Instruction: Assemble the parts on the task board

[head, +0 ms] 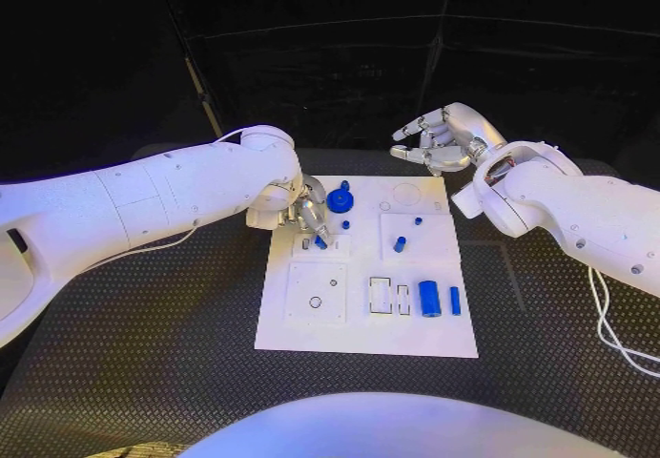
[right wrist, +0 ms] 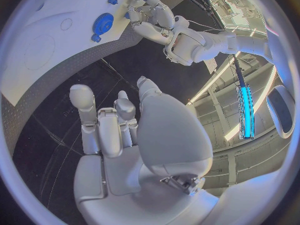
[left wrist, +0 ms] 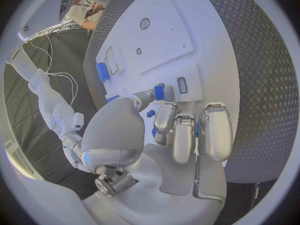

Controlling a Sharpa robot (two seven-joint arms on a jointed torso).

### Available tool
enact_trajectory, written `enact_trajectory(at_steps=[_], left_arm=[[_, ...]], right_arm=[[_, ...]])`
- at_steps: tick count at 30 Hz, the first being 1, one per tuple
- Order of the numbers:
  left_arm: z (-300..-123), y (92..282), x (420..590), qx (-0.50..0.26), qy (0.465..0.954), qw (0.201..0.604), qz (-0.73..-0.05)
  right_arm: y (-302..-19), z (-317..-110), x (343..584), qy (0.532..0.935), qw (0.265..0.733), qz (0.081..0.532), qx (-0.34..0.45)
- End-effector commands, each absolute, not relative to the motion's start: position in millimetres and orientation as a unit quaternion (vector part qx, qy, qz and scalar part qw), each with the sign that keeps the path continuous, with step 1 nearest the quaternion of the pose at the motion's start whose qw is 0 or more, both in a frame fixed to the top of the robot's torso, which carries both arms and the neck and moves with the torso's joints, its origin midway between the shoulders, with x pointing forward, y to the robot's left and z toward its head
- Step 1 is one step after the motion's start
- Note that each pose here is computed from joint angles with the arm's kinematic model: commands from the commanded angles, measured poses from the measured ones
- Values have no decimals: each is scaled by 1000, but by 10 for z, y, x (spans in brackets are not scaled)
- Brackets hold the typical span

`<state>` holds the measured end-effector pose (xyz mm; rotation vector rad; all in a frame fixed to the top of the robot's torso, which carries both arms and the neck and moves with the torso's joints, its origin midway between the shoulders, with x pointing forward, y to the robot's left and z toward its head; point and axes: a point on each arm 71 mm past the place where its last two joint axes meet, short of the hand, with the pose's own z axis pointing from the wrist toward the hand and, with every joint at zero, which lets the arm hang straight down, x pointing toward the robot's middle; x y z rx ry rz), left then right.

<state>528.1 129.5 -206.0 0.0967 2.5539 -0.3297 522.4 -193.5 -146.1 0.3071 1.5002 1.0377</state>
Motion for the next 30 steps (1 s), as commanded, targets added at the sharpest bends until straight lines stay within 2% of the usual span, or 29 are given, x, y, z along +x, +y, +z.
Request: enact_trajectory(at_steps=[1,13,30], left_arm=[[-2078,1321,5268,21,949,289,-123],[-2051,1387,5199,-5,940,310,-142],[-2095,1371,5198,-9,940,310,-141]], right_arm=[[-1925,-1446,5220,646,601,452,128],[-1939,-1450,5224,647,602,451,129],[-1944,-1455,5223,648,601,450,129]])
